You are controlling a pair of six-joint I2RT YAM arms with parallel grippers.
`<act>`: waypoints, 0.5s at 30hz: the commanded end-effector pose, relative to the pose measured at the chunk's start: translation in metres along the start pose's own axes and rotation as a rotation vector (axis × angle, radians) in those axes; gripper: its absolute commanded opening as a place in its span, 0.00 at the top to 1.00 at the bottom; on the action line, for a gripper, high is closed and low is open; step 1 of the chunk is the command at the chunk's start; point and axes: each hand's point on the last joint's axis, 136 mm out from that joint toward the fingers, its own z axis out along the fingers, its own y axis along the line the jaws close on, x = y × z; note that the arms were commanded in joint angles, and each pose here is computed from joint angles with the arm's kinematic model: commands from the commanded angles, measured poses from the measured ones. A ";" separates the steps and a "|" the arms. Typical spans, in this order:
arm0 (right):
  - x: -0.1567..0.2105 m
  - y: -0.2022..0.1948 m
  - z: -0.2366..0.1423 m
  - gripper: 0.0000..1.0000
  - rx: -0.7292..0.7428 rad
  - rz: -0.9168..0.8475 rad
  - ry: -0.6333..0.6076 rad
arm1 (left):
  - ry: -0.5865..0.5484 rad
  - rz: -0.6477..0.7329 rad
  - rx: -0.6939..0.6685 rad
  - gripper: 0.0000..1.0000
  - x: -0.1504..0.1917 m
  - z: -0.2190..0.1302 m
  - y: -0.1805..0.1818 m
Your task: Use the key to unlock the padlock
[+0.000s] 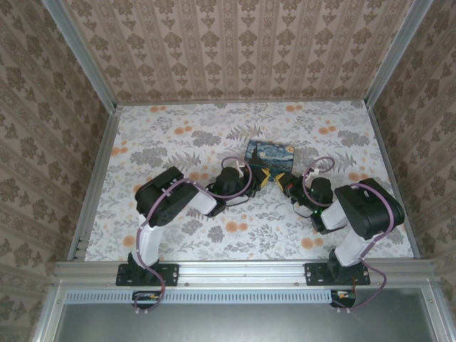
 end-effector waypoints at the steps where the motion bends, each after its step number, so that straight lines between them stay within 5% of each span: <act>1: 0.020 -0.007 0.006 1.00 0.018 -0.022 0.096 | 0.348 0.160 0.269 1.00 0.092 -0.019 -0.082; 15: 0.027 -0.010 -0.007 1.00 0.022 -0.050 0.106 | 0.297 0.174 0.278 1.00 0.095 -0.027 -0.086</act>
